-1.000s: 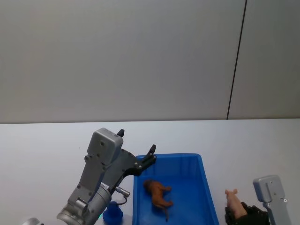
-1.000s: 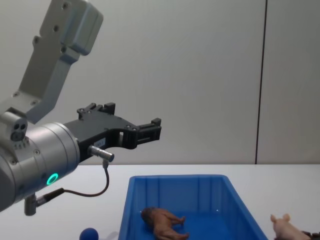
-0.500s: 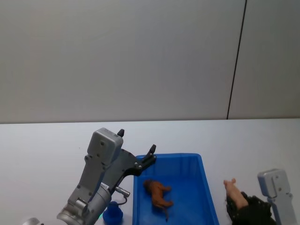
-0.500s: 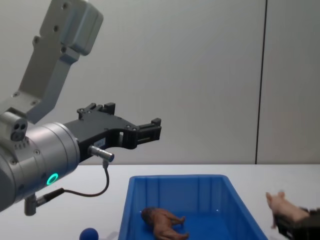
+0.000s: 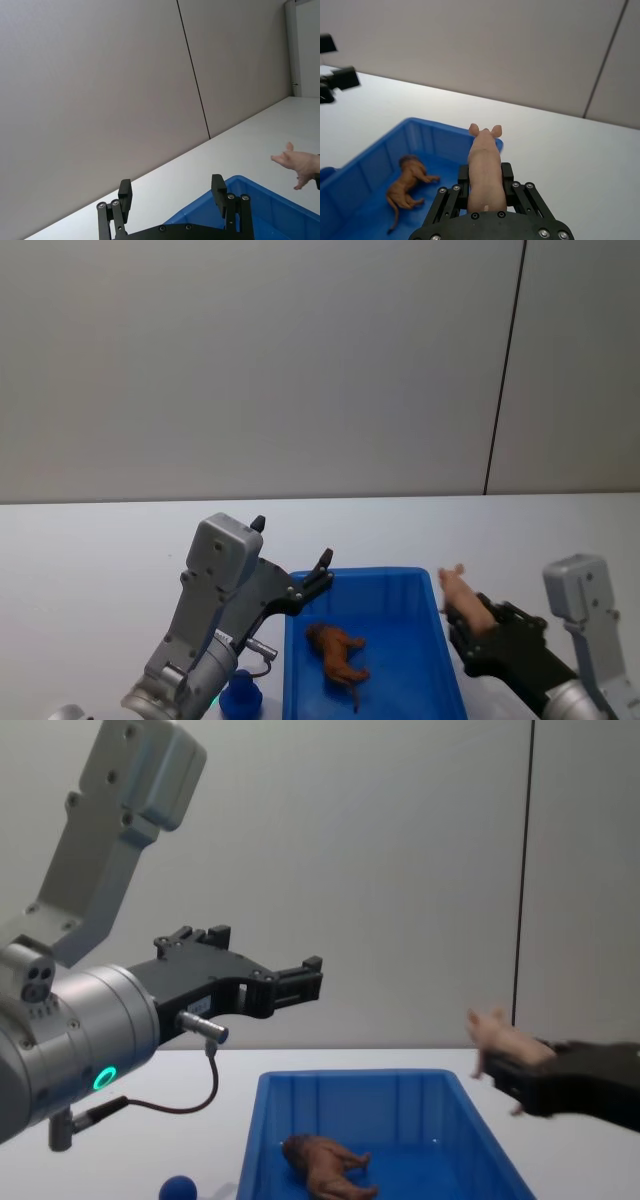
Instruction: Pick up the two dolls from the table and place them into the box.
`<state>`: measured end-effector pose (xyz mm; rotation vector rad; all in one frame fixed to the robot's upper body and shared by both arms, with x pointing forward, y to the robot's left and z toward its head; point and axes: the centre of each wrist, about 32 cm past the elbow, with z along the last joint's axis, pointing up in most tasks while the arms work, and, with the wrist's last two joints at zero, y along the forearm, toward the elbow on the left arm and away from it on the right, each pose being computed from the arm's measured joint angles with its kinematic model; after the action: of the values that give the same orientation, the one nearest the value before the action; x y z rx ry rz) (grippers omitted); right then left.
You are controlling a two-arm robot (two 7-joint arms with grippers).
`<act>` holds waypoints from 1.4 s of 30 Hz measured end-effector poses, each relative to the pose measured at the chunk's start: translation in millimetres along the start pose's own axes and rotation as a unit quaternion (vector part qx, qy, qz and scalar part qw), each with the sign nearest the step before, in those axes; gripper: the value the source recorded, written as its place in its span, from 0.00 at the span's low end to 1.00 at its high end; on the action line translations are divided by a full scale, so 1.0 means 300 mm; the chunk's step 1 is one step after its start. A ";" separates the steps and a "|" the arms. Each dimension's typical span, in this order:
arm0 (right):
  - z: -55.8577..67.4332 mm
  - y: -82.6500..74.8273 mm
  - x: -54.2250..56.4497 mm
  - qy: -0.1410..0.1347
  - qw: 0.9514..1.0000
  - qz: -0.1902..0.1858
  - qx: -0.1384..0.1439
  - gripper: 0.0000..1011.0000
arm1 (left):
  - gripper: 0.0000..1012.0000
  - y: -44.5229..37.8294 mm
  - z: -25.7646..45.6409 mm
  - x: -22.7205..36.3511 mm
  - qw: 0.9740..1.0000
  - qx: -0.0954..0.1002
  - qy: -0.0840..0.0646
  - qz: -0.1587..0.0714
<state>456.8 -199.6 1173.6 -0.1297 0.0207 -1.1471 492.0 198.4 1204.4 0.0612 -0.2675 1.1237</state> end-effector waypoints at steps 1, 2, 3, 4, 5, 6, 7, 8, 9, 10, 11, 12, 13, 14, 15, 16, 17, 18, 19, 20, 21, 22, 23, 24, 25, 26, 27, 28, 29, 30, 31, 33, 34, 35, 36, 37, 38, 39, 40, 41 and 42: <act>0.007 0.011 -0.001 0.001 1.000 0.010 0.006 0.37 | 0.99 0.000 0.000 0.000 1.000 0.000 0.000 0.000; 0.010 0.015 -0.002 0.002 1.000 0.014 0.008 0.37 | 0.99 0.000 0.000 0.000 1.000 0.000 0.000 0.000; 0.016 0.022 -0.003 0.003 1.000 0.020 0.011 0.37 | 0.99 0.000 0.000 0.000 1.000 0.000 0.000 0.000; 0.016 0.026 -0.003 0.003 1.000 0.025 0.012 0.37 | 0.99 0.000 0.000 0.000 1.000 0.000 0.000 0.000; 0.018 0.031 -0.004 0.004 0.999 0.029 0.013 0.37 | 0.99 0.000 0.000 0.000 1.000 0.000 0.000 0.000; 0.023 0.043 -0.007 0.006 0.999 0.038 0.016 0.37 | 0.99 0.000 0.000 0.000 1.000 0.000 0.000 0.000; 0.025 0.048 -0.008 0.007 0.999 0.043 0.016 0.37 | 0.99 0.000 0.000 0.000 1.000 0.000 0.000 0.000; 0.028 0.061 -0.010 0.008 0.999 0.051 0.018 0.37 | 0.99 0.000 0.000 0.000 1.000 0.000 0.000 0.000; 0.029 0.066 -0.011 0.009 0.998 0.053 0.018 0.37 | 0.99 0.000 0.000 0.000 1.000 0.000 0.000 0.000; 0.030 0.072 -0.012 0.010 0.998 0.057 0.018 0.37 | 0.99 0.000 0.000 0.000 1.000 0.000 0.000 0.000; 0.030 0.077 -0.013 0.011 0.998 0.060 0.018 0.37 | 0.99 0.000 0.000 0.000 1.000 0.000 0.000 0.000; 0.031 0.086 -0.015 0.012 0.998 0.066 0.018 0.37 | 0.99 0.000 0.000 0.000 1.000 0.000 0.000 0.000; 0.032 0.093 -0.016 0.013 0.997 0.068 0.018 0.38 | 0.99 0.000 0.000 0.000 1.000 0.000 0.000 0.000; 0.032 0.102 -0.018 0.014 0.997 0.074 0.017 0.39 | 0.99 0.000 0.000 0.000 1.000 0.000 0.000 0.000; 0.032 0.106 -0.019 0.015 0.997 0.075 0.016 0.45 | 0.99 0.000 0.000 0.000 1.000 0.000 0.000 0.000; 0.032 0.110 -0.020 0.016 0.997 0.078 0.015 0.46 | 0.99 0.000 0.000 0.000 1.000 0.000 0.000 0.000; 0.032 0.118 -0.022 0.017 0.997 0.080 0.014 0.51 | 0.99 0.000 0.000 0.000 1.000 0.000 0.000 0.000; 0.032 0.122 -0.023 0.018 0.996 0.082 0.013 0.55 | 0.99 0.000 0.000 0.000 1.000 0.000 0.000 0.000; 0.032 0.125 -0.023 0.018 0.996 0.082 0.013 0.57 | 0.99 0.000 0.000 0.000 1.000 0.000 0.000 0.000; 0.032 0.129 -0.024 0.019 0.996 0.083 0.012 0.59 | 0.99 0.000 0.000 0.000 1.000 0.000 0.000 0.000; 0.031 0.134 -0.025 0.019 0.996 0.084 0.011 0.63 | 0.99 0.000 0.000 0.000 1.000 0.000 0.000 0.000; 0.031 0.136 -0.026 0.020 0.996 0.085 0.010 0.66 | 0.99 0.000 0.000 0.000 1.000 0.000 0.000 0.000; 0.031 0.138 -0.026 0.020 0.996 0.085 0.010 0.69 | 0.99 0.000 0.000 0.000 1.000 0.000 0.000 0.000; 0.031 0.141 -0.026 0.021 0.996 0.084 0.009 0.71 | 0.99 0.000 0.000 0.000 1.000 0.000 0.000 0.000; 0.031 0.142 -0.026 0.021 0.996 0.084 0.009 0.76 | 0.99 0.000 0.000 0.000 1.000 0.000 0.000 0.000; 0.031 0.143 -0.026 0.021 0.996 0.083 0.008 0.78 | 0.99 0.000 0.000 0.000 1.000 0.000 0.000 0.000; 0.030 0.144 -0.026 0.022 0.997 0.080 0.008 0.82 | 0.99 0.000 0.000 0.000 1.000 0.000 0.000 0.000; 0.030 0.145 -0.026 0.023 0.997 0.079 0.008 0.82 | 0.99 0.000 0.000 0.000 1.000 0.000 0.000 0.000; 0.030 0.145 -0.026 0.023 0.997 0.077 0.008 0.87 | 0.99 0.000 0.000 0.000 1.000 0.000 0.000 0.000; 0.030 0.145 -0.025 0.024 0.997 0.075 0.008 0.89 | 0.99 0.000 0.000 0.000 1.000 0.000 0.000 0.000; 0.029 0.144 -0.024 0.025 0.997 0.070 0.008 0.91 | 0.99 0.000 0.000 0.000 1.000 0.000 0.000 0.000; 0.028 0.141 -0.023 0.026 0.998 0.064 0.008 0.96 | 0.99 0.000 0.000 0.000 1.000 0.000 0.000 0.000; 0.028 0.139 -0.022 0.026 0.998 0.061 0.009 0.98 | 0.99 0.000 0.000 0.000 1.000 0.000 0.000 0.000; 0.028 0.135 -0.020 0.027 0.998 0.055 0.010 0.99 | 0.99 0.000 0.000 0.000 1.000 0.000 0.000 0.000; 0.027 0.132 -0.019 0.028 0.998 0.051 0.010 0.99 | 0.99 0.000 0.000 0.000 1.000 0.000 0.000 0.000; 0.027 0.130 -0.018 0.029 0.998 0.048 0.011 0.99 | 0.99 0.000 0.000 0.000 1.000 0.000 0.000 0.000; 0.025 0.123 -0.015 0.029 0.999 0.041 0.012 0.99 | 0.99 0.000 0.000 0.000 1.000 0.000 0.000 0.000; 0.023 0.120 -0.014 0.030 0.999 0.037 0.012 0.99 | 0.99 0.000 0.000 0.000 1.000 0.000 0.000 0.000; 0.023 0.113 -0.011 0.031 0.999 0.029 0.013 0.99 | 0.99 0.000 0.000 0.000 1.000 0.000 0.000 0.000; 0.022 0.108 -0.010 0.032 0.999 0.025 0.014 0.99 | 0.99 0.000 0.000 0.000 1.000 0.000 0.000 0.000; 0.021 0.104 -0.008 0.032 0.999 0.022 0.014 0.99 | 0.99 0.000 0.000 0.000 1.000 0.000 0.000 0.000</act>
<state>484.7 -184.2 1176.2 -0.0670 0.0638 -1.1077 492.0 198.4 1204.4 0.0612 -0.2676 1.1238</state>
